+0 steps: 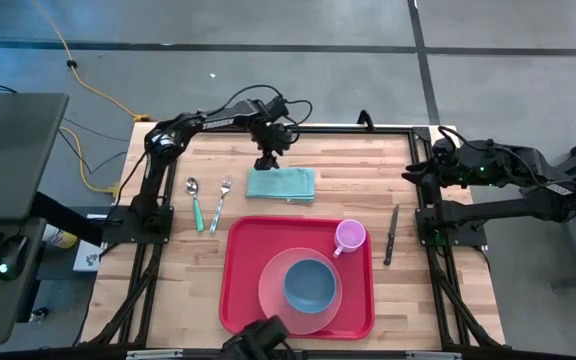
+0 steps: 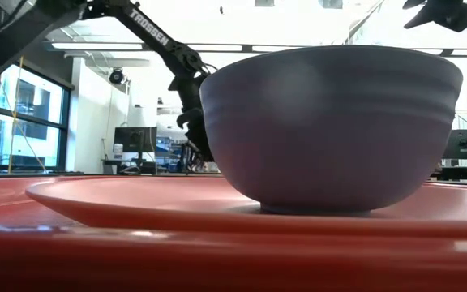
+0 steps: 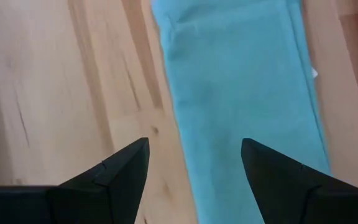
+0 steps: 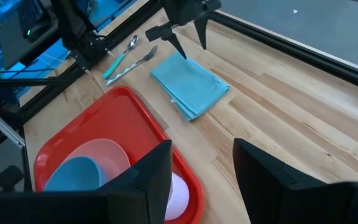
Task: Set up tray
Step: Put the blue napkin on the tray to the left of the pink plate
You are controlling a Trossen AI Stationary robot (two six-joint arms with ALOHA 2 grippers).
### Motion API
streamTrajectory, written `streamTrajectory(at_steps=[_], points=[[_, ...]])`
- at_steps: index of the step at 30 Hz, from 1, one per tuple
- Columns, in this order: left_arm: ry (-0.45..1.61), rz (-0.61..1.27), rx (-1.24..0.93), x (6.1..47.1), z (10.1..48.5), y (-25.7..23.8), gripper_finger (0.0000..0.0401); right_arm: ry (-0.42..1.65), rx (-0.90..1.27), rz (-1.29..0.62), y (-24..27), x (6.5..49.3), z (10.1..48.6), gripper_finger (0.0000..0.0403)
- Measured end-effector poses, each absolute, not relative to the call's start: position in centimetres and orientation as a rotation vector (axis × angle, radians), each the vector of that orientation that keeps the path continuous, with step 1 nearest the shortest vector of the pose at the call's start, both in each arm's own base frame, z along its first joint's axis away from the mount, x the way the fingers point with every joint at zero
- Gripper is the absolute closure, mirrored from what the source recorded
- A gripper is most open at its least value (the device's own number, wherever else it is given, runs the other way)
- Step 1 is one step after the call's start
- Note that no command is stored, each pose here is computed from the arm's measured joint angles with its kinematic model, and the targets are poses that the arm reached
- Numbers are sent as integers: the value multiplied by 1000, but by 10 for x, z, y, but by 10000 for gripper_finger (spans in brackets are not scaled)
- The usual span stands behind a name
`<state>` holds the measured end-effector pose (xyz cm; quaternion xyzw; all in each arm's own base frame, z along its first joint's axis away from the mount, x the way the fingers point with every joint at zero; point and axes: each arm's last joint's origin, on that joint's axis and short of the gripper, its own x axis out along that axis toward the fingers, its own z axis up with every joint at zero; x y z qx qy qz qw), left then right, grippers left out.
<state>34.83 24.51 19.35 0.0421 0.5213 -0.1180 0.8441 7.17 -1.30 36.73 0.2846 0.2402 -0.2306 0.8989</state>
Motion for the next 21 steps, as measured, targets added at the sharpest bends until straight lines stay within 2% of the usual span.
streamTrajectory(at_steps=[7,11,21], points=[[1123,-307,88,352,192,241,114,492,595,-464,-13,72,368,254],[1187,-314,41,348,182,242,114,493,588,-462,-13,72,368,254],[1198,-310,-46,351,162,247,114,484,580,-456,-13,73,369,254]])
